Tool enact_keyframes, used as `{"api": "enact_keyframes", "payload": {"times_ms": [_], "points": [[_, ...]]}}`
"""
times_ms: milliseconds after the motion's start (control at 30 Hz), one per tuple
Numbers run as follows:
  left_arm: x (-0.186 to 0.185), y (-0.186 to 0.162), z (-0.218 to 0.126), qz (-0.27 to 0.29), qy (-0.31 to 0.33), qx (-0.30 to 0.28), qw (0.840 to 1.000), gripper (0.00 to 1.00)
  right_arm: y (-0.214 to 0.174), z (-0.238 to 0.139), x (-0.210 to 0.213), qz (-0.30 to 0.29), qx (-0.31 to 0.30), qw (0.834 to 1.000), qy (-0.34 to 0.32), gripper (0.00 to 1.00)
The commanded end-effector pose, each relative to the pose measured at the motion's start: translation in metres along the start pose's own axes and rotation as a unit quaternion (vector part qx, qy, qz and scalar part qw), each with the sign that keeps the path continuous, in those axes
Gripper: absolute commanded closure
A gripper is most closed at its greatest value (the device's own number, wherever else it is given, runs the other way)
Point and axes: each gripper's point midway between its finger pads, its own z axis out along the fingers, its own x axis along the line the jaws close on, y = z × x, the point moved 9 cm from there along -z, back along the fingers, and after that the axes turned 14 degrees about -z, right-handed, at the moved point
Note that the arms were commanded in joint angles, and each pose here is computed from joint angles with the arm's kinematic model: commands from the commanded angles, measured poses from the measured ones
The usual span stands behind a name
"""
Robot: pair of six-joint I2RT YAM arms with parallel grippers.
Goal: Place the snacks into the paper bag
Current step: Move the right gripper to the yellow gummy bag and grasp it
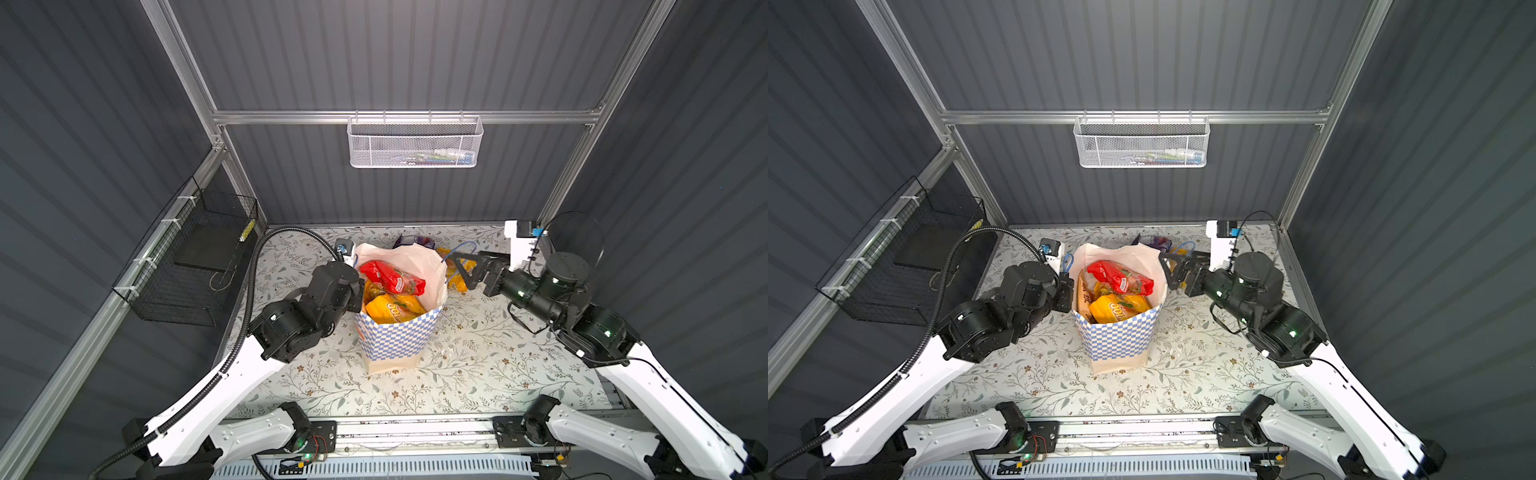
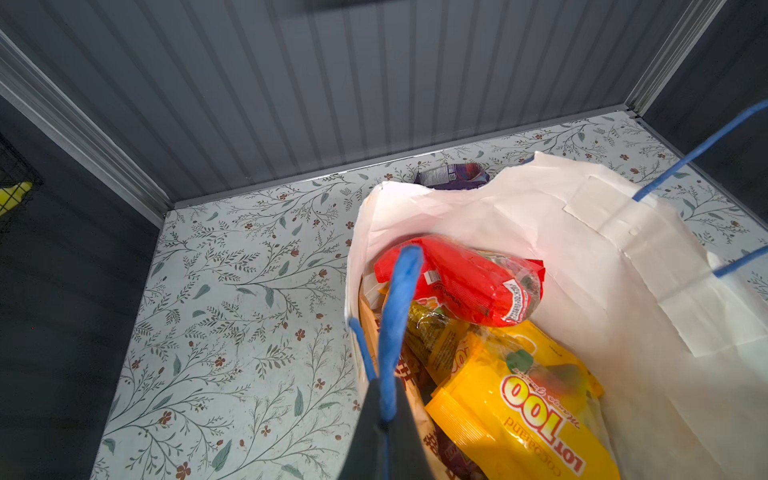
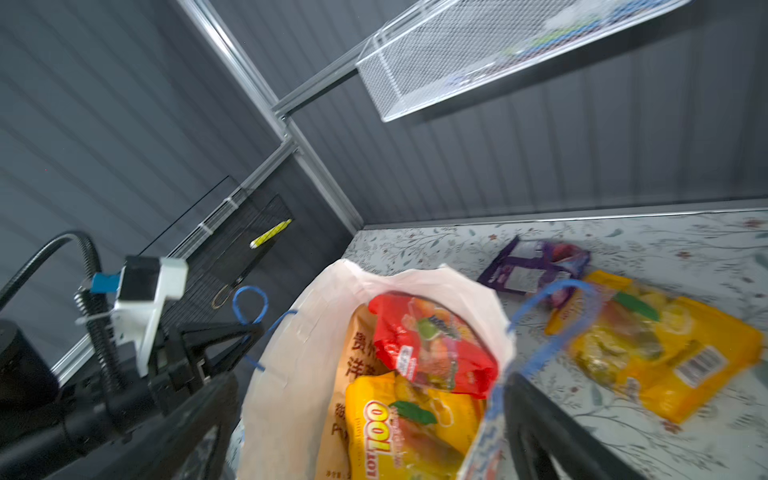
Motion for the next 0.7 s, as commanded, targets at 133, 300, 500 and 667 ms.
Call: {"api": "enact_keyframes", "payload": {"times_ms": [133,300,500,667], "points": [[0.009,0.000,-0.006,-0.006,-0.006,-0.058,0.998,1.00,-0.036,0.007,-0.088,0.082,0.006,0.981,-0.173,0.01],[0.006,-0.005,-0.002,-0.001,-0.018,-0.053,0.998,1.00,-0.083,0.044,-0.150,0.170,0.036,0.966,-0.190,0.01],[0.013,-0.003,-0.014,-0.013,-0.031,-0.081,0.996,1.00,-0.133,0.100,-0.203,0.232,0.117,0.945,-0.200,0.01],[0.017,-0.004,-0.016,-0.014,-0.025,-0.089,0.996,1.00,-0.161,0.132,-0.235,0.269,0.165,0.924,-0.214,0.01]]}}
